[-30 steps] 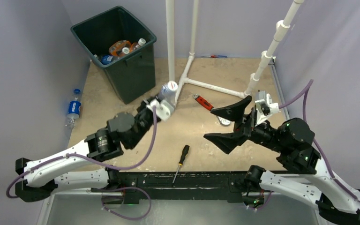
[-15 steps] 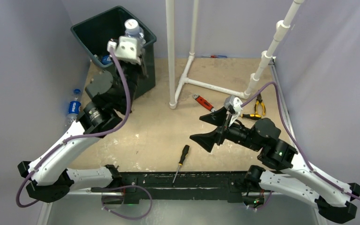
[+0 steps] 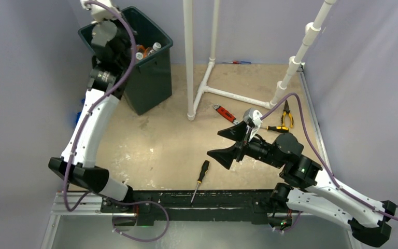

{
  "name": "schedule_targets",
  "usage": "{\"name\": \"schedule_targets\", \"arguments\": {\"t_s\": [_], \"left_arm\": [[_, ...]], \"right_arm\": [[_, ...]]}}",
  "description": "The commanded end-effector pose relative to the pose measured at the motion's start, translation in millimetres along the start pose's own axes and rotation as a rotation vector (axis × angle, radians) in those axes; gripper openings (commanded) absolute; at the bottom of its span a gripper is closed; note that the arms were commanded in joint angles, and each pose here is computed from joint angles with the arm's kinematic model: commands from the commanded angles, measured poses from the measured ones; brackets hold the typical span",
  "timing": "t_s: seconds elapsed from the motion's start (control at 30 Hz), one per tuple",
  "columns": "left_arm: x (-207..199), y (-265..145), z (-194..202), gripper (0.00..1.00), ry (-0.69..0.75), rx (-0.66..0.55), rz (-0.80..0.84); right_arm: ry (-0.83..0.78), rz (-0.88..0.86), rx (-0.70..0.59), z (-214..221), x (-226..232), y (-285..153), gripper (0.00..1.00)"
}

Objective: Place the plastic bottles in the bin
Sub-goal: Place the plastic bottle in the trash bin.

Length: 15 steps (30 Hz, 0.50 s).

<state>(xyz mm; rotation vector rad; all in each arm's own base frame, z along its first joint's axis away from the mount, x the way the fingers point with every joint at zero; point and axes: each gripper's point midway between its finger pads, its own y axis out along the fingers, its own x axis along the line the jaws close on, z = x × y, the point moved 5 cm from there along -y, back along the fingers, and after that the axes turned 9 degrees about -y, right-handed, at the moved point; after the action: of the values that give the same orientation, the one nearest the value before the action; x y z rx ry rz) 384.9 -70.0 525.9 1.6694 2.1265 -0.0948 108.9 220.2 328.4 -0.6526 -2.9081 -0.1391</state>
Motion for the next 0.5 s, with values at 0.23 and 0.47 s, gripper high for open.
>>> {"name": "schedule_targets", "arguments": {"t_s": [0.23, 0.47], "left_arm": [[107, 84, -4, 0.0, -0.317, -0.094, -0.136], [120, 113, -3, 0.0, -0.31, -0.125, -0.117]], "right_arm": [[-0.033, 0.04, -0.026, 9, -10, 13, 0.99], [0.026, 0.08, -0.085, 22, -16, 13, 0.99]]}}
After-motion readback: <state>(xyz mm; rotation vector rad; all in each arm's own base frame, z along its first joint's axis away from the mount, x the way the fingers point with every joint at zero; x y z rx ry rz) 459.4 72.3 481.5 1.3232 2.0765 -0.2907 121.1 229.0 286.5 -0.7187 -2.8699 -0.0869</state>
